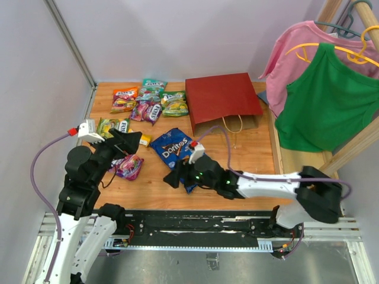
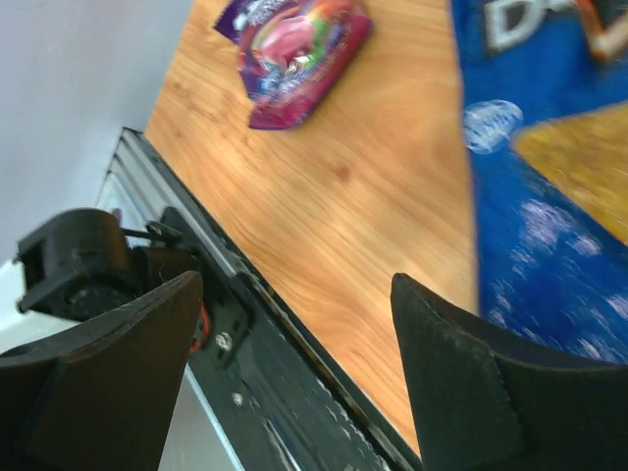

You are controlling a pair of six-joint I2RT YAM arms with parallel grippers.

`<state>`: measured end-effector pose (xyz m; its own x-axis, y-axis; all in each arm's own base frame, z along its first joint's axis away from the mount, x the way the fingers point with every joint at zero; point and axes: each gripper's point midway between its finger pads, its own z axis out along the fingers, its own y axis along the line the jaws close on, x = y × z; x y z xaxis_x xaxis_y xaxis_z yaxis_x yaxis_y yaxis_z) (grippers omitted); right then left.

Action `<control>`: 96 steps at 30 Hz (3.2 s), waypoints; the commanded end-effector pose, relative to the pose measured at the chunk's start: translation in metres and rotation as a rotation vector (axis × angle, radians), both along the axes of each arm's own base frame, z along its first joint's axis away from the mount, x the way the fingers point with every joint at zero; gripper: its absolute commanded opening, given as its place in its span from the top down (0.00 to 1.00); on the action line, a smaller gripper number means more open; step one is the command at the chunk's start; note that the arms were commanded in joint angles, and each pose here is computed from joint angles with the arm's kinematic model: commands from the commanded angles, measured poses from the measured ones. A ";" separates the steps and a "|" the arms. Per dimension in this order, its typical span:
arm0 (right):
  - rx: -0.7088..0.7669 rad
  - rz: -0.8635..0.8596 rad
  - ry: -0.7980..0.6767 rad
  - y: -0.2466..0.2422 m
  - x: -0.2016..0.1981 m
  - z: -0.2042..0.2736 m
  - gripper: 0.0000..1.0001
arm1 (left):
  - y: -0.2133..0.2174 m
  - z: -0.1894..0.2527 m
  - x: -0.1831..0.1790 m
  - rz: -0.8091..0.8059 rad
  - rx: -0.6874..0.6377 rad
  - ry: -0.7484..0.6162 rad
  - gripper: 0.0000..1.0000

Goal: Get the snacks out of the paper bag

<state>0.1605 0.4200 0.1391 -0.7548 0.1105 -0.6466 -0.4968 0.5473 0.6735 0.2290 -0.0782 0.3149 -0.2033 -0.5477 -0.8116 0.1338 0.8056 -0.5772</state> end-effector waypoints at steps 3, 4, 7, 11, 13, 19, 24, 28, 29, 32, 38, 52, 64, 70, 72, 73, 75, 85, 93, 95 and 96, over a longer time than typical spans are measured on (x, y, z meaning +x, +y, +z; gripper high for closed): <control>-0.234 -0.261 -0.196 -0.110 0.019 -0.007 0.38 | -0.009 0.000 0.005 -0.056 0.020 -0.048 0.00; -0.278 -0.298 -0.231 -0.127 0.024 -0.008 0.43 | -0.012 -0.003 0.008 -0.067 0.016 -0.041 0.00; -0.384 -0.337 -0.335 -0.155 0.035 -0.010 0.50 | -0.022 -0.010 0.013 -0.112 -0.007 -0.033 0.00; -0.422 -0.226 -0.326 -0.152 0.039 -0.022 0.53 | -0.032 -0.017 0.018 -0.159 -0.025 -0.013 0.00; -0.413 -0.171 -0.323 -0.141 0.041 -0.027 0.54 | -0.033 -0.018 0.018 -0.161 -0.028 -0.011 0.00; -0.459 -0.038 -0.303 -0.109 0.048 -0.061 0.65 | -0.032 -0.019 0.017 -0.158 -0.028 -0.013 0.00; -0.491 0.072 -0.311 -0.079 0.053 -0.068 0.64 | -0.030 -0.020 0.017 -0.149 -0.017 -0.008 0.00; -0.529 0.092 -0.277 -0.076 0.052 -0.087 0.65 | -0.027 -0.020 0.017 -0.136 -0.008 -0.013 0.00; -0.542 0.094 -0.264 -0.078 0.051 -0.094 0.67 | -0.027 -0.020 0.017 -0.134 -0.006 -0.011 0.00; -0.573 0.100 -0.221 -0.081 0.047 -0.112 0.72 | -0.027 -0.023 0.018 -0.133 -0.002 -0.007 0.00; -0.594 0.099 -0.160 -0.079 0.044 -0.132 0.99 | -0.026 -0.025 0.020 -0.132 0.006 -0.003 0.00; -0.184 -0.244 0.025 -0.053 0.059 -0.041 0.99 | -0.024 -0.023 0.019 -0.119 0.009 -0.007 0.00; 0.112 -0.406 0.099 -0.052 0.084 0.009 0.99 | -0.018 -0.018 0.014 -0.096 0.028 -0.012 0.00; 0.001 -0.324 0.269 -0.040 0.049 -0.089 0.99 | -0.018 -0.020 0.015 -0.097 0.028 -0.008 0.00; -0.006 -0.301 0.301 -0.028 0.035 -0.107 0.99 | -0.019 -0.022 0.016 -0.102 0.028 -0.004 0.00; -0.006 -0.295 0.316 -0.022 0.029 -0.113 0.99 | -0.020 -0.022 0.016 -0.104 0.028 -0.003 0.00; -0.005 -0.290 0.342 -0.011 0.018 -0.122 0.99 | -0.020 -0.021 0.016 -0.104 0.028 -0.004 0.00; -0.017 -0.321 0.321 0.029 0.005 -0.123 0.99 | -0.018 -0.020 0.015 -0.100 0.040 -0.004 0.00; 0.010 -0.387 0.212 0.045 0.031 -0.097 0.90 | -0.017 -0.019 0.013 -0.099 0.050 -0.004 0.00; 0.004 -0.376 0.164 0.049 0.038 -0.087 0.87 | -0.016 -0.019 0.013 -0.096 0.052 -0.004 0.00; 0.005 -0.349 0.137 0.055 0.040 -0.080 0.82 | -0.017 -0.018 0.013 -0.098 0.054 -0.004 0.00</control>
<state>0.1845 0.4678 0.0452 -0.8065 0.4006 -0.4349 -0.1061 0.6256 0.7729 0.2427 -0.0991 0.2775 -0.2984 -0.4887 -0.8199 0.1973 0.8089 -0.5539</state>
